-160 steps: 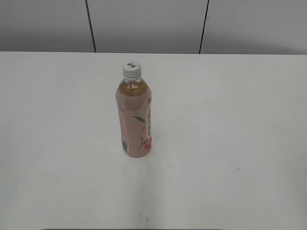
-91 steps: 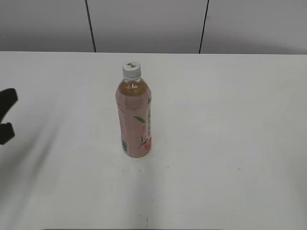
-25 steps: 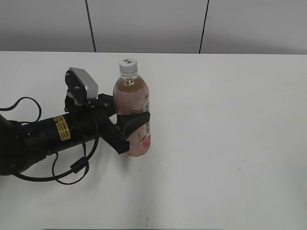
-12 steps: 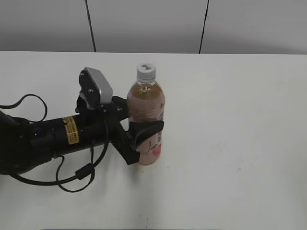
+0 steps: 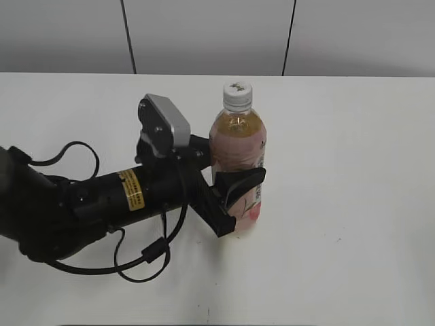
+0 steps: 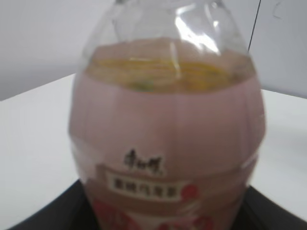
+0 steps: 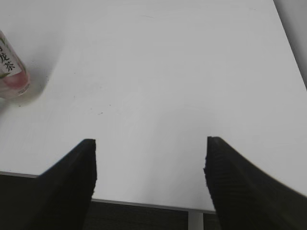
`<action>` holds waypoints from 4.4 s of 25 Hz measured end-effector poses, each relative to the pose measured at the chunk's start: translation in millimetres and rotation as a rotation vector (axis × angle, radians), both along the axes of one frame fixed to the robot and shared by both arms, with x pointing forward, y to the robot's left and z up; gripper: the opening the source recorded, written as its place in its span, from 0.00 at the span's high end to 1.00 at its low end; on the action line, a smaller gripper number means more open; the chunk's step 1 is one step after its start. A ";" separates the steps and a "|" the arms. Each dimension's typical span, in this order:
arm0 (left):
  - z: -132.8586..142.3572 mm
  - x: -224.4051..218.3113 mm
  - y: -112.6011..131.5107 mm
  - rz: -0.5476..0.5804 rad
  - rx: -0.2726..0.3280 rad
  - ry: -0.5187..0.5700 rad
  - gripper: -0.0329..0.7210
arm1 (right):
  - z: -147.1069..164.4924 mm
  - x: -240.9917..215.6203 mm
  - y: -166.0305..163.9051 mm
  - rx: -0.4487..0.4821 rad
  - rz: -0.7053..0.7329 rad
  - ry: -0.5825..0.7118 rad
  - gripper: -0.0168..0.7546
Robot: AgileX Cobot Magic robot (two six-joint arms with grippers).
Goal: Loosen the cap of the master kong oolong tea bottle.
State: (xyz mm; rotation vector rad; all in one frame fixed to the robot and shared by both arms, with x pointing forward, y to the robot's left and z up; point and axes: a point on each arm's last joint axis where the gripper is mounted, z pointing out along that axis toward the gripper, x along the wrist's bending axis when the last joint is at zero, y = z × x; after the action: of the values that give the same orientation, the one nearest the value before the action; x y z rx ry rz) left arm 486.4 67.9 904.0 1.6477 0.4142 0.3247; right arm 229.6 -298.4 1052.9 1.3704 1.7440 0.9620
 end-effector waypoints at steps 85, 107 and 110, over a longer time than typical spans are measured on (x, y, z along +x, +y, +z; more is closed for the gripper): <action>-25.8 -2.9 -2.5 -0.048 0.038 0.038 0.44 | 33.1 295.0 246.4 -0.003 0.332 0.873 0.35; -25.8 -2.8 -2.4 -0.047 0.038 0.038 0.44 | 32.5 296.4 246.2 -0.137 0.498 0.813 0.63; -25.8 -2.6 -2.3 -0.044 0.037 0.040 0.44 | 32.5 296.3 246.5 -0.252 0.661 0.754 0.63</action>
State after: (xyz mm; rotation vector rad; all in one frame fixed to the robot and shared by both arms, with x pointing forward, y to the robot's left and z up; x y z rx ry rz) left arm 483.8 65.6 878.2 1.6992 0.4030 0.2686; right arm 525.9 -51.9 1085.4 1.0577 2.8905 0.5094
